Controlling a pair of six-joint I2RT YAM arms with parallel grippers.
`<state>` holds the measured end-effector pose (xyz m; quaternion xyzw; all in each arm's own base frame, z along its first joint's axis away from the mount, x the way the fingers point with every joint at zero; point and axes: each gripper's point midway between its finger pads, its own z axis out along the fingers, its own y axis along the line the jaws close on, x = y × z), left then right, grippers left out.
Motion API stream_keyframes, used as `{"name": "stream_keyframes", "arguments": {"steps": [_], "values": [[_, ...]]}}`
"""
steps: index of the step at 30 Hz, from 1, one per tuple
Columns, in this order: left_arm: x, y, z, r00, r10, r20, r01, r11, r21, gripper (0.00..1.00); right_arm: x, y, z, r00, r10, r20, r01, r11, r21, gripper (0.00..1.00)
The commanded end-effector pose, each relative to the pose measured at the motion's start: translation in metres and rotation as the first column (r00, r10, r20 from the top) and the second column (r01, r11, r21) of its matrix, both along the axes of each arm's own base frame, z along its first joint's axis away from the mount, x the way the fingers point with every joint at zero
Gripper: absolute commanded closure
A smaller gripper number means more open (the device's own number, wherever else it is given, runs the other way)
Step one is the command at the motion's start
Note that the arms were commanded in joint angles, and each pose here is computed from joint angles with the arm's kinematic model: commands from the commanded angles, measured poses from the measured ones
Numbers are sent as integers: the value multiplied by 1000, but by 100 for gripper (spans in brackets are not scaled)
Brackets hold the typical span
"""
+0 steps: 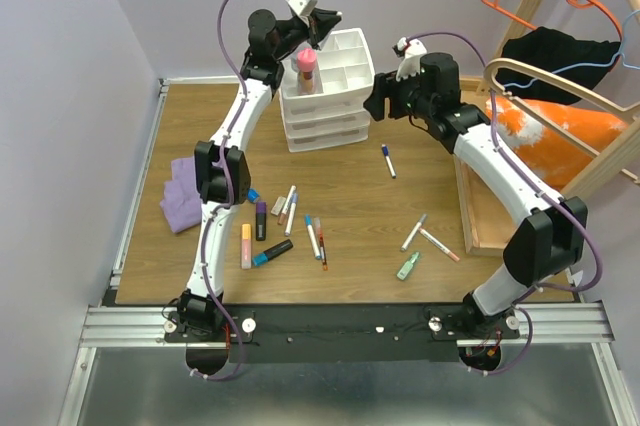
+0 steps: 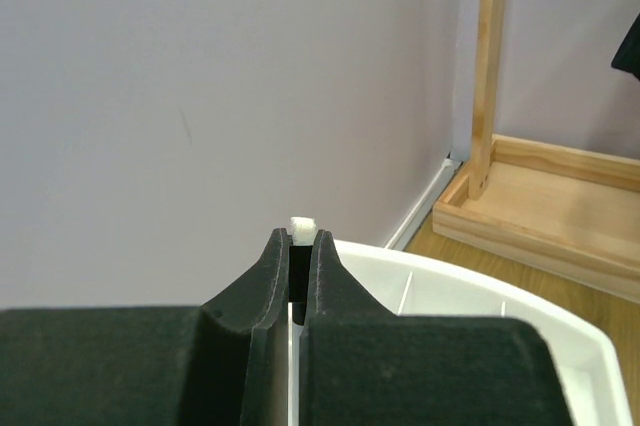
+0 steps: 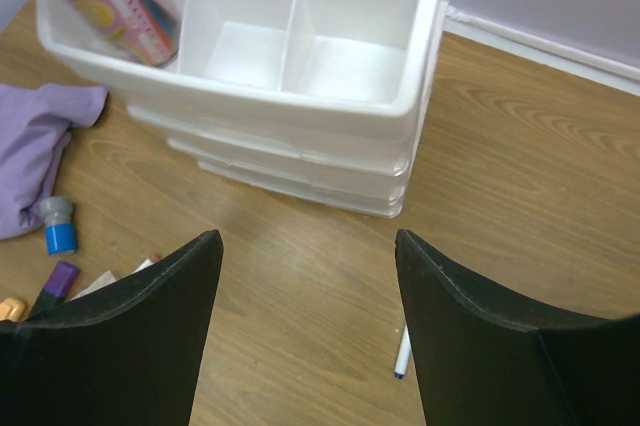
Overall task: Sort the stationery into containers
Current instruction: Place the pen in the storage box.
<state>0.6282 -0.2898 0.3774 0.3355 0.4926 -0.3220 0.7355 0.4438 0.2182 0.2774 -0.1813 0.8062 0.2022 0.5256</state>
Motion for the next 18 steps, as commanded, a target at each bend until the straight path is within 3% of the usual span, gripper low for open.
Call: {"name": "stream_keyframes", "arguments": {"steps": [1, 3, 4, 7, 13, 18], "values": [[12, 7, -6, 999, 40, 0, -40, 999, -19, 99, 27, -10, 27, 991, -94, 91, 94, 996, 0, 23], [15, 9, -9, 999, 50, -13, -51, 998, -27, 86, 34, -10, 24, 990, -105, 90, 106, 994, -4, 23], [17, 11, -11, 998, 56, -27, -57, 998, -34, 67, 37, -10, 25, 989, -115, 95, 116, 993, 0, 23], [15, 14, 0, 998, 63, -19, -64, 997, -53, 47, 48, -15, 22, 981, -163, 107, 165, 986, -10, 23], [-2, 22, 47, 996, 72, 58, -67, 994, -88, 34, 80, -7, 20, 975, -179, 129, 181, 983, -4, 25], [-7, 51, 90, 980, 157, 122, -139, 980, -142, 25, 106, -7, 23, 961, -235, 145, 239, 971, -6, 28]]}}
